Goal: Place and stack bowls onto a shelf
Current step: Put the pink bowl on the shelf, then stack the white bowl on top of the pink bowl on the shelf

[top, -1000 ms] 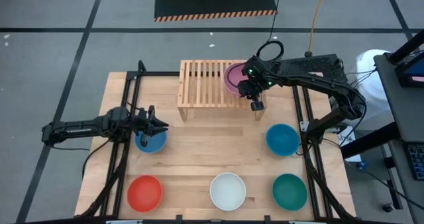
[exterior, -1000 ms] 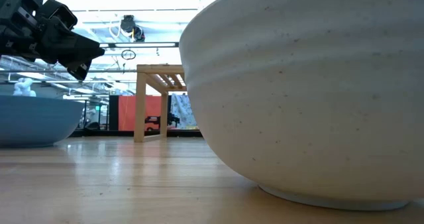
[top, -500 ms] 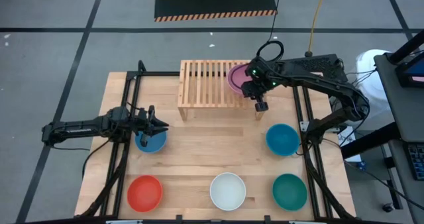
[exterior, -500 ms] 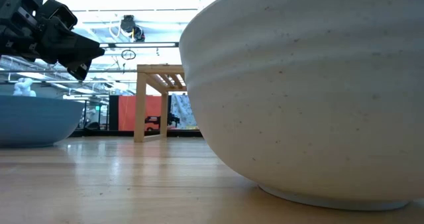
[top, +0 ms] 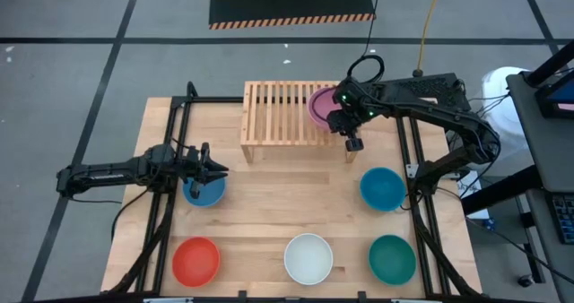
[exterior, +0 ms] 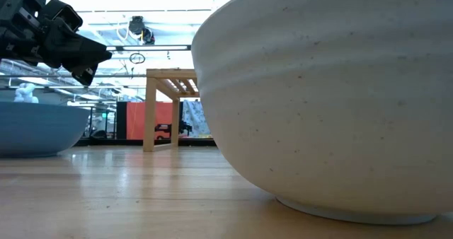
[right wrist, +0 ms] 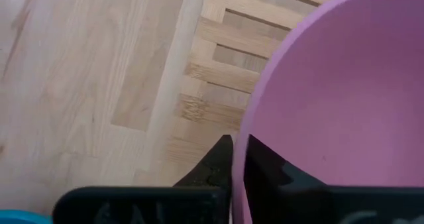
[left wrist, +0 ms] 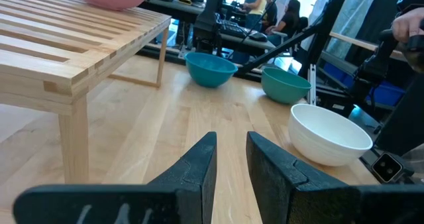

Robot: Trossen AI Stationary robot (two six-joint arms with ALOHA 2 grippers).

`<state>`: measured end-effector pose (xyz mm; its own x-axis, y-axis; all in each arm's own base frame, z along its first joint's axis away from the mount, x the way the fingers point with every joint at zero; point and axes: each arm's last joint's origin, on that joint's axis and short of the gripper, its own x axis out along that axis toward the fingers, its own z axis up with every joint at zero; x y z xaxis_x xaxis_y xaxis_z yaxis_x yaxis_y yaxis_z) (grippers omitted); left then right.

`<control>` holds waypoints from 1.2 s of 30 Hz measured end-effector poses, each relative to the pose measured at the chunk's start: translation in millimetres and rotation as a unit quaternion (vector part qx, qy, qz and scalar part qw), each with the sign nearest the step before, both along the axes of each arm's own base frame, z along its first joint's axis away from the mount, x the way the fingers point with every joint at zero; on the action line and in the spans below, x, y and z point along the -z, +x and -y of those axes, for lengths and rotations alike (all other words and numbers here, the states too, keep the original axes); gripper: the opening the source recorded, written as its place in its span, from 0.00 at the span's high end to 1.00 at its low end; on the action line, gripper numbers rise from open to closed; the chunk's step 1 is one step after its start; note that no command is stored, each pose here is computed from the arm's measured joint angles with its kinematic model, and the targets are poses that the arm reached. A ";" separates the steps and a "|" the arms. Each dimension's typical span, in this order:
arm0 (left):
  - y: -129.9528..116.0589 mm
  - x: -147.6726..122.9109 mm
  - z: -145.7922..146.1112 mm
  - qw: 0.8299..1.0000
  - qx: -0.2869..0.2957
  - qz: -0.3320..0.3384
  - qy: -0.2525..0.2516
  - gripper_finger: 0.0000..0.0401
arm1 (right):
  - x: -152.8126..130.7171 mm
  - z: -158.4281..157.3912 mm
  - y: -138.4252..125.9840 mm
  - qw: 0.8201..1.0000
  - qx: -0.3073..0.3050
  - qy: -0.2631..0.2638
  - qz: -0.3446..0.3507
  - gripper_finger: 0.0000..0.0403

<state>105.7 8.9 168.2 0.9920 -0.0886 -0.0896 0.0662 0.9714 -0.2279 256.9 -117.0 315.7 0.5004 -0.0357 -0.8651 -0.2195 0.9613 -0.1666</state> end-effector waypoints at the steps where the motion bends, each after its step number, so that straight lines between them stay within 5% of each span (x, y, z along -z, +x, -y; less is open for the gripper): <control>1: 0.0 0.0 0.0 1.000 0.000 0.000 0.000 0.78 | 0.0 -0.7 0.3 1.000 -0.001 0.000 0.000 0.93; 9: 0.0 0.1 0.0 1.000 0.000 0.000 0.000 0.78 | -0.4 -3.8 2.5 1.000 -0.011 -0.005 0.004 0.84; 21: 0.0 0.3 0.0 1.000 0.000 -0.001 0.000 0.78 | -10.5 -5.4 -1.1 0.999 -0.011 -0.021 0.034 0.84; 36: 0.0 0.3 0.0 1.000 0.000 -0.002 0.000 0.78 | -66.0 -29.8 -54.6 0.987 0.018 -0.053 0.148 0.84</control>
<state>105.7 8.9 167.9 0.9917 -0.0887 -0.0928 0.0655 0.9714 -0.2282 202.4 -87.2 381.6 0.7275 -0.1407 -0.6715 -0.1128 0.9409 -0.3194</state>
